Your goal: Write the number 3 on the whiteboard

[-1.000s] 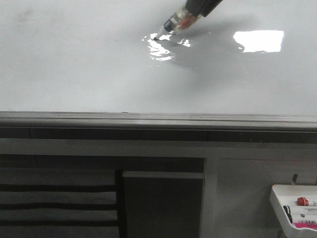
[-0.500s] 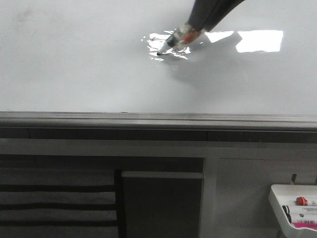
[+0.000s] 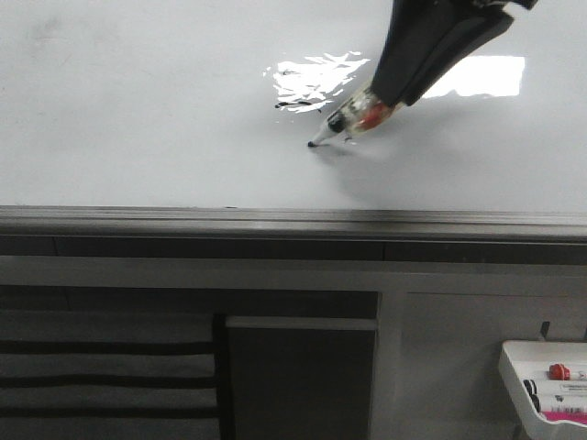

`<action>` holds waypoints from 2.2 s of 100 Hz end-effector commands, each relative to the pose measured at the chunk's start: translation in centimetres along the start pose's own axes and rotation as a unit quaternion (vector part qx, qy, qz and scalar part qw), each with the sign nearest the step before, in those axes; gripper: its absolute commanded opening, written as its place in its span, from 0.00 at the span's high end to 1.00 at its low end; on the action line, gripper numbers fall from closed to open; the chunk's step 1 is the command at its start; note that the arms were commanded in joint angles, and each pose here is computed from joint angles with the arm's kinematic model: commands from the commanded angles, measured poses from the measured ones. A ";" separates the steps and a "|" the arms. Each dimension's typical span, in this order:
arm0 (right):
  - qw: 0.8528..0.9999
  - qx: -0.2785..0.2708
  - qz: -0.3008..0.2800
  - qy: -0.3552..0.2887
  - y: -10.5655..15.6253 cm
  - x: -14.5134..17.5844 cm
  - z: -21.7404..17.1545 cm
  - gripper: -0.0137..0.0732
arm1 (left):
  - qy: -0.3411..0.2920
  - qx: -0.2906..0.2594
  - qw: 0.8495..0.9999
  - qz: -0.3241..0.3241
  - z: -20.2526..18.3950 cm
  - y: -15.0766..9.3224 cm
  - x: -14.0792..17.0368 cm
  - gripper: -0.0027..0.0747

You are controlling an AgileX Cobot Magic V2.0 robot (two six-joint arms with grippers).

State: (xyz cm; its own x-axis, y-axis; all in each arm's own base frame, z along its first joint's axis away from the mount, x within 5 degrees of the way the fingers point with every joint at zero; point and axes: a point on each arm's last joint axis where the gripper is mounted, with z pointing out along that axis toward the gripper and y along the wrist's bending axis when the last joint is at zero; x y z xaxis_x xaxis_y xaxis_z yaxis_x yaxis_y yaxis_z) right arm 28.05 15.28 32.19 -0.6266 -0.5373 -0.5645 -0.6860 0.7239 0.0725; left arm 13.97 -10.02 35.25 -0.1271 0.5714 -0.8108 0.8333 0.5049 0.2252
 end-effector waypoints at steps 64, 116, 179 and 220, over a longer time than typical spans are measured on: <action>0.979 -0.006 -0.153 -0.134 6.0 1.6 -13.3 0.91 | -0.042 -0.024 0.999 -0.017 -0.7 0.5 -1.2 0.82; 0.956 -0.020 -0.273 -0.103 6.3 2.3 -12.2 0.91 | -0.082 -0.004 0.994 -0.066 -0.8 0.2 -2.0 0.82; 0.907 -0.059 -0.387 -0.154 9.4 -1.5 -5.7 0.91 | -0.059 0.029 0.998 -0.004 1.5 0.0 -2.0 0.82; 0.887 -0.054 -0.430 -0.158 9.6 -1.5 -5.7 0.91 | -0.039 0.064 0.994 0.082 4.6 -0.7 -2.3 0.82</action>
State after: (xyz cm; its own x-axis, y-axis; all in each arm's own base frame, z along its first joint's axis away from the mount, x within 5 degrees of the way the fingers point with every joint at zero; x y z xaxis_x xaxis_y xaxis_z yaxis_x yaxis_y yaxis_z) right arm 20.64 20.66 36.44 0.2242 -0.7589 -0.6114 -0.9316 0.0173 -0.3632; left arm 15.57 -14.10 33.07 0.0291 0.6309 -0.7753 0.9205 0.2854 0.2668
